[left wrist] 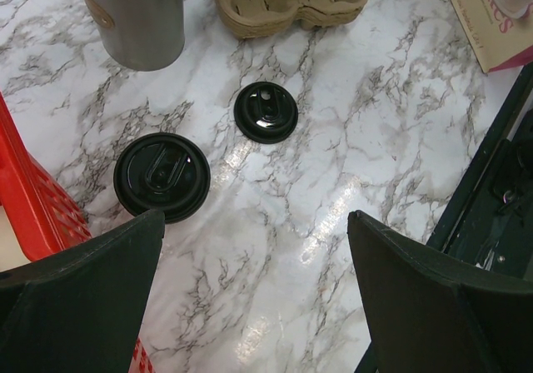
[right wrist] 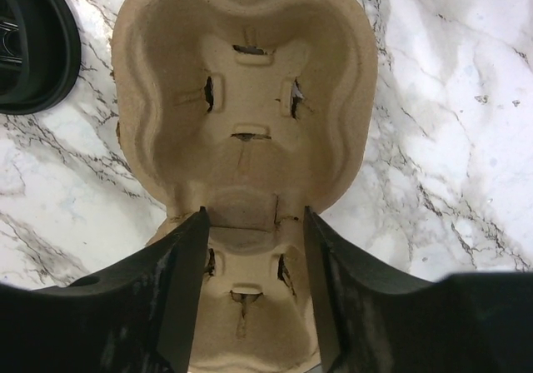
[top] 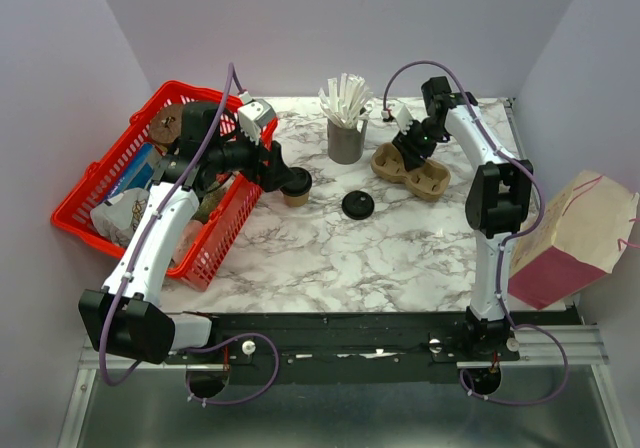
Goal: Pack the takeout coffee
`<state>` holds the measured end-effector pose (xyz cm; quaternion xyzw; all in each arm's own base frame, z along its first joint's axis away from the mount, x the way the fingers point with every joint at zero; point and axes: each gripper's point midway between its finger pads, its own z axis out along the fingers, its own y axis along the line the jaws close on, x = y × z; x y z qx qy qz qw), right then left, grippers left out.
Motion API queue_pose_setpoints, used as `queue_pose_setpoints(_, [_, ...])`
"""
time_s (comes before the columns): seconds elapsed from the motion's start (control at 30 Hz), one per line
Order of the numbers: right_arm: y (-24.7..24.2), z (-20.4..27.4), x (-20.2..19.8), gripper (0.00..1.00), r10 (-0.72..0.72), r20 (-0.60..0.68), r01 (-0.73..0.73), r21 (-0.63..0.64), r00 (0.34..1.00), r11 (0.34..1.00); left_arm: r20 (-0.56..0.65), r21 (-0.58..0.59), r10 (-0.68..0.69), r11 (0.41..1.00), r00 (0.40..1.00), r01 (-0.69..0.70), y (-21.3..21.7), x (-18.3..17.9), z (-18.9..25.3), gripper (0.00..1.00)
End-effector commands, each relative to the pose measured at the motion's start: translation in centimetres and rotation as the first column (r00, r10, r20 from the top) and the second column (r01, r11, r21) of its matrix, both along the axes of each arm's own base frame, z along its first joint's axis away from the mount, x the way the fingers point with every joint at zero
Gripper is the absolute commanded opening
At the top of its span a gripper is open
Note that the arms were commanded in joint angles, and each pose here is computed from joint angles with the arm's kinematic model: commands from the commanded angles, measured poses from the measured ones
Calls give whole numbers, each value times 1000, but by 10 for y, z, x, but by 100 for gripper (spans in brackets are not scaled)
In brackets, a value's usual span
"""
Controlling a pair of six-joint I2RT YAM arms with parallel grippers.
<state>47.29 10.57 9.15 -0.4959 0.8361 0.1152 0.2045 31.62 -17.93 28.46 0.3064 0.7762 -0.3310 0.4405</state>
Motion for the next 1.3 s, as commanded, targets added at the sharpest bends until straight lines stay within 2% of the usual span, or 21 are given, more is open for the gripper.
queue_pose_setpoints(0.0, [-6, -22, -13, 61, -11, -87, 8, -42, 996, 999, -1, 5, 15, 1000, 1000, -15, 3, 2, -3, 99])
queue_pose_setpoints(0.4, [-1, -21, -18, 63, 3, -103, -5, -15, 995, 1000, -4, 6, 15, 1000, 1000, -15, 3, 1, -5, 98])
queue_pose_setpoints(0.67, [2, -20, -15, 48, -3, -104, 3, -3, 995, 1000, -5, 8, 19, 1000, 1000, -19, 4, 3, -3, 99])
queue_pose_setpoints(1.1, [-7, 42, -25, 43, -12, -16, 12, -25, 1000, 1000, 12, -5, 10, 1000, 1000, -10, 2, 4, 3, 99])
queue_pose_setpoints(1.27, [-5, 48, -30, 40, -17, -15, 17, -7, 1000, 1000, 21, -13, 7, 1000, 1000, -7, 1, 4, 9, 99])
